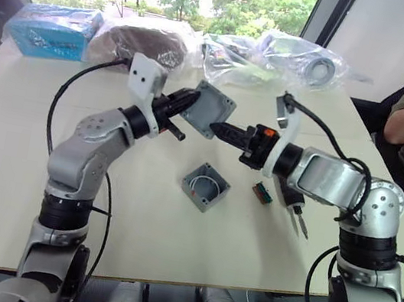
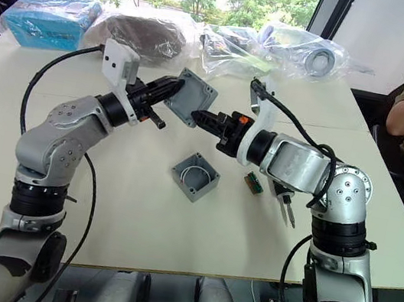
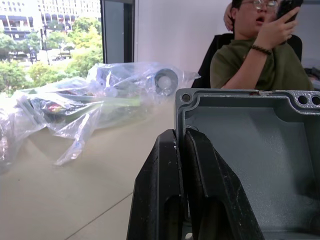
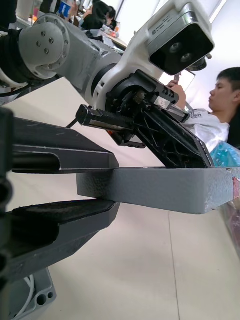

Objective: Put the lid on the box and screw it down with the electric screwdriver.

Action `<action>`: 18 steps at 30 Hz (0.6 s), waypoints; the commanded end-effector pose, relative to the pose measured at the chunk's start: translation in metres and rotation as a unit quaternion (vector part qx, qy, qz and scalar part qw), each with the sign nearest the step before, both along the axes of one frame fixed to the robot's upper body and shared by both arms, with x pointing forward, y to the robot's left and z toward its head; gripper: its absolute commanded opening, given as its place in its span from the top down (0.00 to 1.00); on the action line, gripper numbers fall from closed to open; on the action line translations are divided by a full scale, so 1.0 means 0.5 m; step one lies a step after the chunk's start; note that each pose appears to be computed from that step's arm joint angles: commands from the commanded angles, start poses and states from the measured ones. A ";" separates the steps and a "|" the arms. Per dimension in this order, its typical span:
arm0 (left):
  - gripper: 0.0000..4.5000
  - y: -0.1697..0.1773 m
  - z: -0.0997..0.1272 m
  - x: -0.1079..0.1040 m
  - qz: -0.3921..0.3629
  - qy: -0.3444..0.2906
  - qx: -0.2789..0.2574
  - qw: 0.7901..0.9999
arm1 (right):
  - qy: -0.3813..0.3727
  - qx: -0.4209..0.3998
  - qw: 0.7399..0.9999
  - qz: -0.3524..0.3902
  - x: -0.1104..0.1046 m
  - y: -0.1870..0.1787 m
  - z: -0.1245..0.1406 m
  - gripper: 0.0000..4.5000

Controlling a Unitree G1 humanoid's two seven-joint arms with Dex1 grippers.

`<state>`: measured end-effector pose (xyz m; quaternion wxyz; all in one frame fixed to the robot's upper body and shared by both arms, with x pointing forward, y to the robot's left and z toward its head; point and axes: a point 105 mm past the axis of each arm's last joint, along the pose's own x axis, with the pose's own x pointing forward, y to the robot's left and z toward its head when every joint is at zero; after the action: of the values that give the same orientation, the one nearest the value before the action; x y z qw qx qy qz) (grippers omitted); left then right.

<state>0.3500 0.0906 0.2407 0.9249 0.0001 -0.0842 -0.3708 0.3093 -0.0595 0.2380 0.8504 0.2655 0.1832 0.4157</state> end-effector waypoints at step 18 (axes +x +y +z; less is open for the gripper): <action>0.01 0.142 -0.024 -0.102 -0.260 0.117 0.223 0.932 | -0.601 -0.339 0.720 0.075 -0.059 -0.037 -0.008 0.96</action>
<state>0.3034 0.1601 0.2191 0.7935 0.1115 0.1217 -0.5857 0.2877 -0.0822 0.2297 0.8216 -0.2971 -0.1596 0.4597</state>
